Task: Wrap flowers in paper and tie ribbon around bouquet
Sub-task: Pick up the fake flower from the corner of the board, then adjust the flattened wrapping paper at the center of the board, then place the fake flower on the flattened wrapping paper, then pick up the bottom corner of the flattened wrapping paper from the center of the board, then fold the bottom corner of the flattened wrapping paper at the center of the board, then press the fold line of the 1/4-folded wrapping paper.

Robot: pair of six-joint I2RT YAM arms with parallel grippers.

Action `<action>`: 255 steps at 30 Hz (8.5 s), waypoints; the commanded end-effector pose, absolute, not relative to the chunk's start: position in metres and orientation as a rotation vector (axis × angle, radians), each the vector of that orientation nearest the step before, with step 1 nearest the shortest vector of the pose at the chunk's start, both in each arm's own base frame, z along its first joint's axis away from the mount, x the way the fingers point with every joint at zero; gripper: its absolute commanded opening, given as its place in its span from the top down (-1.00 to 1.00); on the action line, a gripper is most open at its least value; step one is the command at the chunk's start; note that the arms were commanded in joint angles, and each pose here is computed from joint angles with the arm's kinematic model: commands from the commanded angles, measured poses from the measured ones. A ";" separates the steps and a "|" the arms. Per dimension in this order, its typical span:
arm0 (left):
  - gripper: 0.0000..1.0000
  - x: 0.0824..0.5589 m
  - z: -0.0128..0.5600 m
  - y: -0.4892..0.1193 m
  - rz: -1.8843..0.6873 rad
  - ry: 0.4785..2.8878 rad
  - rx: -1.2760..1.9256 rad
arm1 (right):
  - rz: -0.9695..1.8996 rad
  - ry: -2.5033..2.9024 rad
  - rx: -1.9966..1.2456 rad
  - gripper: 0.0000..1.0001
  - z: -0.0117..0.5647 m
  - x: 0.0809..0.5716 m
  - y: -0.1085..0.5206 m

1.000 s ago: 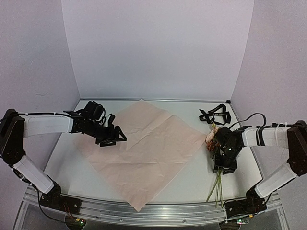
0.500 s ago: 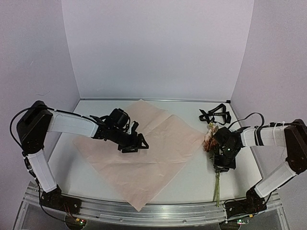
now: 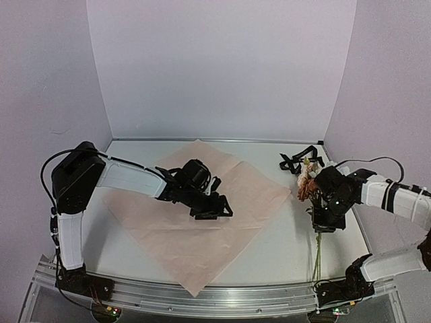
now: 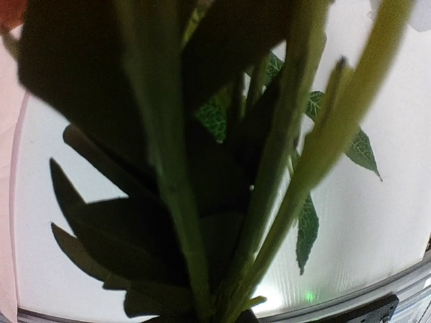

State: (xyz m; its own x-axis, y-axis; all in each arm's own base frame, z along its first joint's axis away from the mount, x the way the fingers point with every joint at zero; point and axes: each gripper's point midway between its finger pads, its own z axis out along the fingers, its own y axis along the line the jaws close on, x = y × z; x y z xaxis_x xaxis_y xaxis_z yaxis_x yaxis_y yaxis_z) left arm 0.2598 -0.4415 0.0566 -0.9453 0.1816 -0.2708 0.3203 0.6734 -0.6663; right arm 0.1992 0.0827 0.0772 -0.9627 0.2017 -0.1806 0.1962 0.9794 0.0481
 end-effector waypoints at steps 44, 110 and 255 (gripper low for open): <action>-0.48 0.290 0.156 -0.303 -0.974 2.539 0.065 | 0.682 2.724 0.098 1.00 0.184 0.364 0.297; -0.46 0.299 0.080 -0.208 -0.956 2.607 -0.244 | 0.652 2.711 -0.953 -0.49 0.131 0.242 0.374; 0.15 0.235 0.079 -0.283 -1.037 2.731 0.141 | 0.071 2.158 -1.271 -0.10 0.111 0.393 0.449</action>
State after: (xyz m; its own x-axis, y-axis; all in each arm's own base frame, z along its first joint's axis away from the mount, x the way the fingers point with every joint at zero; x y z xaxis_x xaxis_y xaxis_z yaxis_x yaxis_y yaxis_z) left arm 0.2281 -0.2714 0.0694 -0.9798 0.0171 -0.1991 0.1386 0.7761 -0.6152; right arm 0.3954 0.4534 0.0433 -0.3015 -0.8484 -0.4351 -0.8449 0.4492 -0.2904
